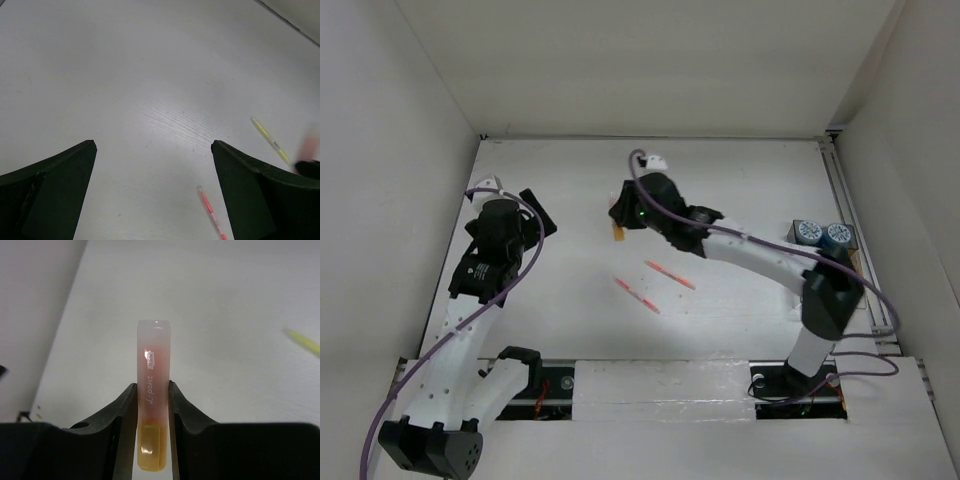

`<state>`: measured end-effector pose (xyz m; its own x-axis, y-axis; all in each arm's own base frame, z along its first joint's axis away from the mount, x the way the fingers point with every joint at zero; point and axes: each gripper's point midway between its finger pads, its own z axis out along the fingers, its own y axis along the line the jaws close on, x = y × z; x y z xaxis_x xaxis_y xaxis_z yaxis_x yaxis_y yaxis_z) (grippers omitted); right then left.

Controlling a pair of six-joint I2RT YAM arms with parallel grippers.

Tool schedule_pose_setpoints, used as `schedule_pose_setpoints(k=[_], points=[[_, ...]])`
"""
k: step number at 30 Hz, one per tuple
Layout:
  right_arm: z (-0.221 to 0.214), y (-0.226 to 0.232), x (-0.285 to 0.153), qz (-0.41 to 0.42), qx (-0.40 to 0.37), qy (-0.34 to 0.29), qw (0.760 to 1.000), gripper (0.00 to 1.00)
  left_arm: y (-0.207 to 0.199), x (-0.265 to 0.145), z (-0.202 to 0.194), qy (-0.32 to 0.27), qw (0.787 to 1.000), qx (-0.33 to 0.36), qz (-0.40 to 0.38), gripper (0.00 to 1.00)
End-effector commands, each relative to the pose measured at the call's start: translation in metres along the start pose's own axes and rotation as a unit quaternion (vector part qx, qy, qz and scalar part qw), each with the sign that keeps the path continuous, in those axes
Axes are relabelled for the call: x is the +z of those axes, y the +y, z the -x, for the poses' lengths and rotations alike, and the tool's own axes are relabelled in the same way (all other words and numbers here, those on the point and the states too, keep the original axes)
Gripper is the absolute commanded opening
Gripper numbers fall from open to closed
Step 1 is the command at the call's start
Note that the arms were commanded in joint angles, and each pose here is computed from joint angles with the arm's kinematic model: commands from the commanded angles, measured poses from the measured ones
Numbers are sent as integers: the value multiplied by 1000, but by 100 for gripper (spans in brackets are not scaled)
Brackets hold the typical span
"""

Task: Sort the stationery into containers
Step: Grab a piece of stationery with the right arm, then place the stationery into the container

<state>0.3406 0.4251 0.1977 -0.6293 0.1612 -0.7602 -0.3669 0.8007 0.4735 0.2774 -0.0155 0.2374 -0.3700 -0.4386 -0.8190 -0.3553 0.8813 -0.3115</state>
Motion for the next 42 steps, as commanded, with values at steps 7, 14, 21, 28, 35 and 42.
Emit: schedule_pose_setpoints(k=[7,14,21,28,35,42], points=[[78,-194,-174,-264,164,-179,934,0,-10,-6,6,-13,999,5,-34,100],[41,-296,-300,-357,303,-306,829,0,-14,-6,7,-12,999,4,-44,100],[19,-348,-347,-444,325,-341,763,0,-17,-7,5,-11,999,6,-48,100],[13,-400,-353,-488,367,-334,718,0,-18,-5,3,-4,999,8,-49,100],[19,-429,-354,-502,369,-332,709,0,-16,-5,4,-7,999,7,-45,100],[16,-453,-338,-502,405,-326,692,0,-16,-7,6,-12,999,5,-48,100]])
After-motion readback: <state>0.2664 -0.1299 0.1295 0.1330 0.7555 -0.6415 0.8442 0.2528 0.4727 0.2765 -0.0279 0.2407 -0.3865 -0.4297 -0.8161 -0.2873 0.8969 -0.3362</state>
